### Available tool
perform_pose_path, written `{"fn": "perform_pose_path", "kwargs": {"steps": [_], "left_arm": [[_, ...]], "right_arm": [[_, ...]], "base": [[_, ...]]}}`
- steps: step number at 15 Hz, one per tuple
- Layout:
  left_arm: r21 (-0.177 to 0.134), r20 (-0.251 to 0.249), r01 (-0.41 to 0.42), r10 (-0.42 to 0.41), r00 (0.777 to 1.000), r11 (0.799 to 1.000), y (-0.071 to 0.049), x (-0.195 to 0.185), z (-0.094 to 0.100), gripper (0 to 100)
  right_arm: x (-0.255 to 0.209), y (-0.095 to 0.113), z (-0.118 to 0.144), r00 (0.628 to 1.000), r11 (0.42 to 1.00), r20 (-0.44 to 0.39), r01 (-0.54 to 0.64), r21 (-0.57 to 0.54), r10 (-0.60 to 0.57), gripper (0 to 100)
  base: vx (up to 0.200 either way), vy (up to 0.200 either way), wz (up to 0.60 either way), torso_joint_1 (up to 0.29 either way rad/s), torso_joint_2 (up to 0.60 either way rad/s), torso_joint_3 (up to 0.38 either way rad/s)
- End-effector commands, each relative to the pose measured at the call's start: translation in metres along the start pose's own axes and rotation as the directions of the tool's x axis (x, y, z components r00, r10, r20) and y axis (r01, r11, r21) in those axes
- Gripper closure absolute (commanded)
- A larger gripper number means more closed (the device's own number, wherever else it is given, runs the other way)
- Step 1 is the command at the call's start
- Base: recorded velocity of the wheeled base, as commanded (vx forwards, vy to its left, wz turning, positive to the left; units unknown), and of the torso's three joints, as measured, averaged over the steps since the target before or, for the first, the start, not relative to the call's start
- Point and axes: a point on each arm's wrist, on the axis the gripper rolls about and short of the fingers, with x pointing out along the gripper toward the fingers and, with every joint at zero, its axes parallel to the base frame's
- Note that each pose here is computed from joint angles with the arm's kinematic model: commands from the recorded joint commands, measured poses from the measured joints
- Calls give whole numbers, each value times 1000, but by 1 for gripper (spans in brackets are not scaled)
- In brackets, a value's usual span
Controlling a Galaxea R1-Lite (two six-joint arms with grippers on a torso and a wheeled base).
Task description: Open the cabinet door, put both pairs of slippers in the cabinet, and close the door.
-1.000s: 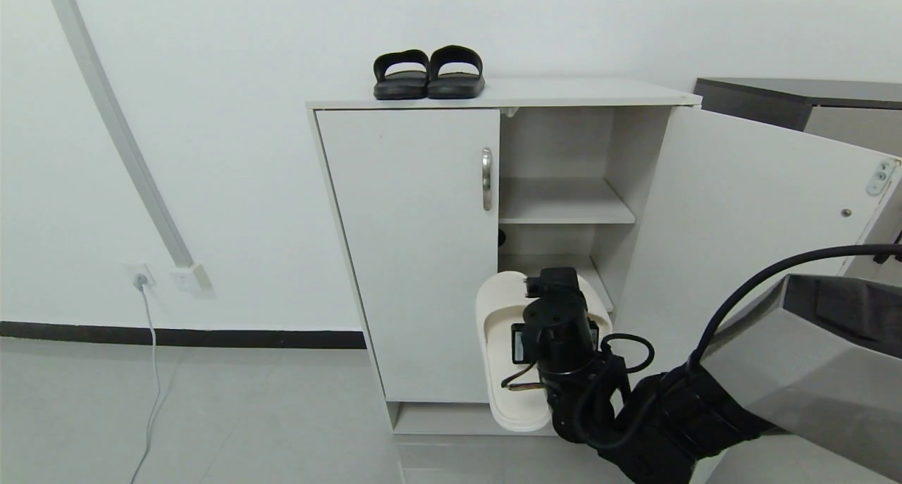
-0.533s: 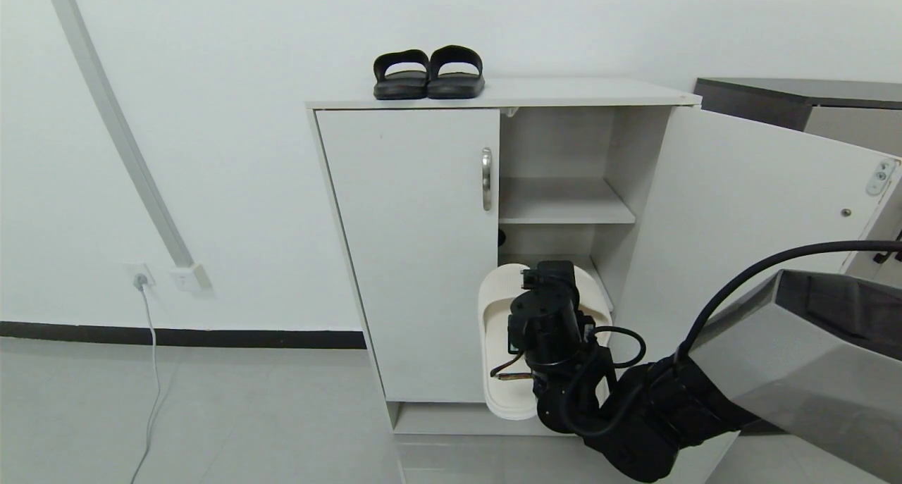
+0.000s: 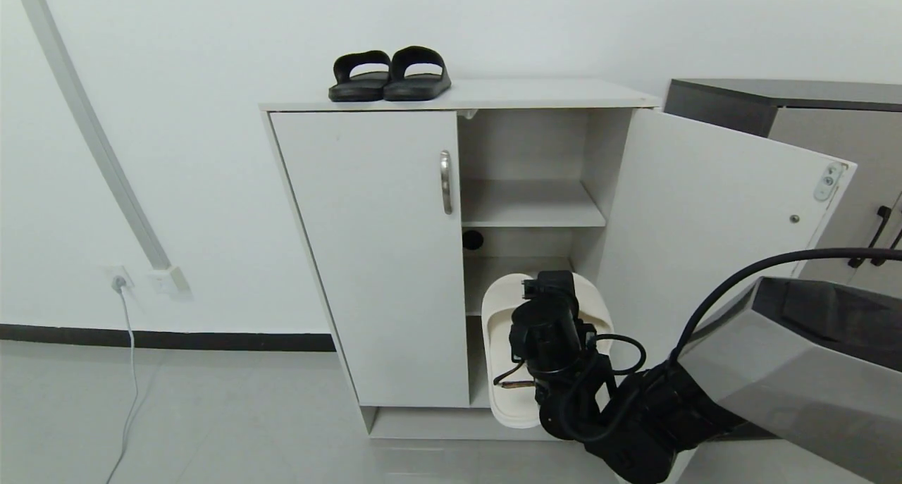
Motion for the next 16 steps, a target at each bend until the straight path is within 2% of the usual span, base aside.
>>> {"fn": "perform_pose_path", "kwargs": {"steps": [1,5,16], "left_arm": [[0,-1,-1,1,1000,1000,0,0,0,100],[0,-1,-1,1,1000,1000,0,0,0,100],[0,-1,-1,1,1000,1000,0,0,0,100]], "right_arm": [[-1,-1,-12,999,999,-14,-33,-24,33,100],[-1,-3,-20,997,995,30,-72,-64,74,100],[11,-17,-33,1000,993,-7,-29,-115,29,100]], "base": [[0,0,0,0,0,0],[0,0,0,0,0,0],[0,0,0,0,0,0]]}}
